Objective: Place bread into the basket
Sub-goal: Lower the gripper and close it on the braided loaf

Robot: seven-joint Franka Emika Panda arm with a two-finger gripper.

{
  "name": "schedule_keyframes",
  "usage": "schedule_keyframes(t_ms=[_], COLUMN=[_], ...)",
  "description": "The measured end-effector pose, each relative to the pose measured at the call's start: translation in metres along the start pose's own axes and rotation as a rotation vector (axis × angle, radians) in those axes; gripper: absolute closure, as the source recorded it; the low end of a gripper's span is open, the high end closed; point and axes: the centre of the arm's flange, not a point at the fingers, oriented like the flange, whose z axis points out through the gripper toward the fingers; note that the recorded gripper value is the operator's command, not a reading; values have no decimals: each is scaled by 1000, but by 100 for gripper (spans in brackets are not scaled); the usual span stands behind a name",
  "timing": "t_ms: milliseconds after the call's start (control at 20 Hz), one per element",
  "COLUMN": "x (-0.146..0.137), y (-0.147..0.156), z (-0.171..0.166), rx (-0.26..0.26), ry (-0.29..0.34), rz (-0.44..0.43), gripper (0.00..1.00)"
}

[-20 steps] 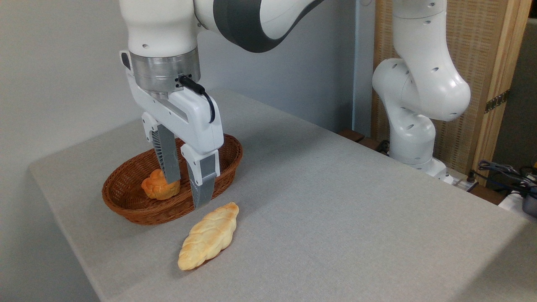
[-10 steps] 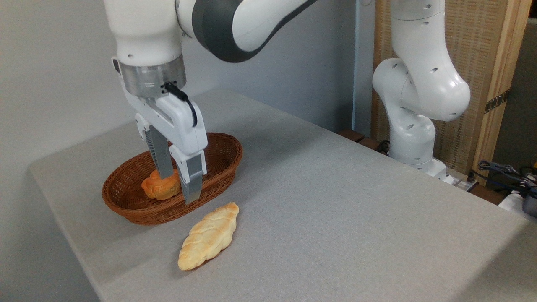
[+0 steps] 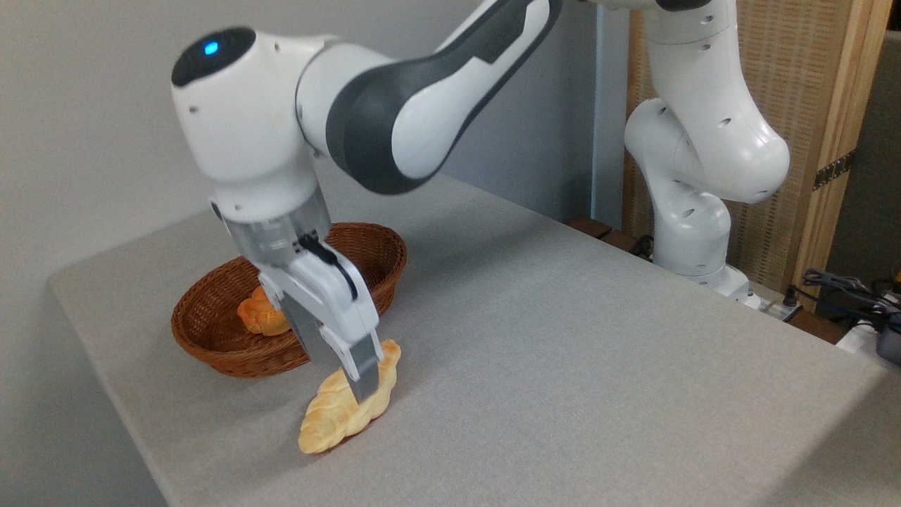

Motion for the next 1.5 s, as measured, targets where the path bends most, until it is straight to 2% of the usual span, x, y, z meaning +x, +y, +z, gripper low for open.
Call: schedule_keyframes(t_ms=[300,500,1150,1200,1300,1350,1500], x=[11,18,34,35,38,39,39], y=[-12,-11,3,2,3,4,4], z=[34,35,46,49,53,54,54], rx=[4,27,27,27,27,28,28], ry=[-14,14,7,5,3,3,4], rz=[-4,-4,26,27,31,32,33], gripper=[0,0,0,4,34,45,49])
